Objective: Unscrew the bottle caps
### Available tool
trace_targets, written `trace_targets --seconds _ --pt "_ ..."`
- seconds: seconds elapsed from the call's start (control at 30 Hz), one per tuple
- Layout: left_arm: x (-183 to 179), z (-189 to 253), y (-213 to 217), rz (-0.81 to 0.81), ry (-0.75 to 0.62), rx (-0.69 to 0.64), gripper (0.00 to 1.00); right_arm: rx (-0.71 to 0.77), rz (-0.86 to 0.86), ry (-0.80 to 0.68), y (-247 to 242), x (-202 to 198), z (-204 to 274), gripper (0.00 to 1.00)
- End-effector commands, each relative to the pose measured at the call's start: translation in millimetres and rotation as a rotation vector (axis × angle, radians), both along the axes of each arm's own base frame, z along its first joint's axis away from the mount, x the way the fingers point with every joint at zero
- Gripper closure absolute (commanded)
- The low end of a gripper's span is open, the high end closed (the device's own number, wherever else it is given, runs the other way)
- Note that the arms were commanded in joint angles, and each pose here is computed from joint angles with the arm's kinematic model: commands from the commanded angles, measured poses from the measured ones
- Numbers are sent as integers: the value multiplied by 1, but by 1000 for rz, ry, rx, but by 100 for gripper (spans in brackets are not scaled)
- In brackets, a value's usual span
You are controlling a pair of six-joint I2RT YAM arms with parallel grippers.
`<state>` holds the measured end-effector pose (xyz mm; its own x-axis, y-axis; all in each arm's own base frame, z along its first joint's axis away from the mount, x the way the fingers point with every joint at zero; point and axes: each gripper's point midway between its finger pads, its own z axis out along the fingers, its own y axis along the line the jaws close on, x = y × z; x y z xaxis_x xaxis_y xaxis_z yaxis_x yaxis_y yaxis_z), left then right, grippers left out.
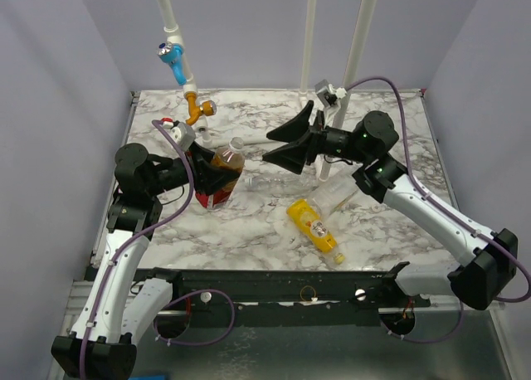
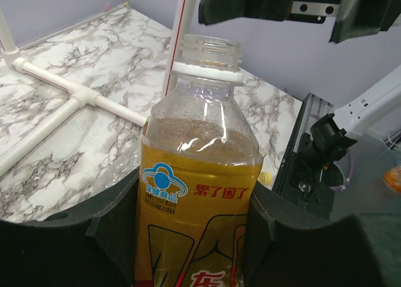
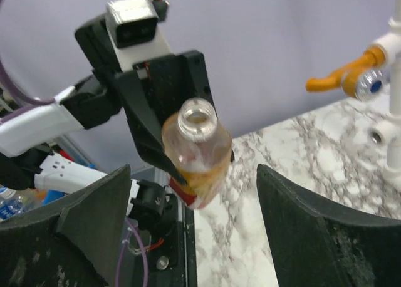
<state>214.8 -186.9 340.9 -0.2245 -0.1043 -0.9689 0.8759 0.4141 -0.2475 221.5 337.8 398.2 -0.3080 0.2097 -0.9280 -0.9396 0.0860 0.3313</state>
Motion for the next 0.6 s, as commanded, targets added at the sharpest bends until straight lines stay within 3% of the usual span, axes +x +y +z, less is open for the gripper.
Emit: trace_targets --seconds 0.0,0.2,0.57 --pt "-10 13 -3 -40 -14 -22 78 116 43 -114 19 -9 51 16" --pt "-11 14 -3 -44 -20 -23 78 74 44 -90 57 -1 39 17" --pt "-22 23 -4 -75 -39 -31 78 31 13 -49 77 15 13 28"
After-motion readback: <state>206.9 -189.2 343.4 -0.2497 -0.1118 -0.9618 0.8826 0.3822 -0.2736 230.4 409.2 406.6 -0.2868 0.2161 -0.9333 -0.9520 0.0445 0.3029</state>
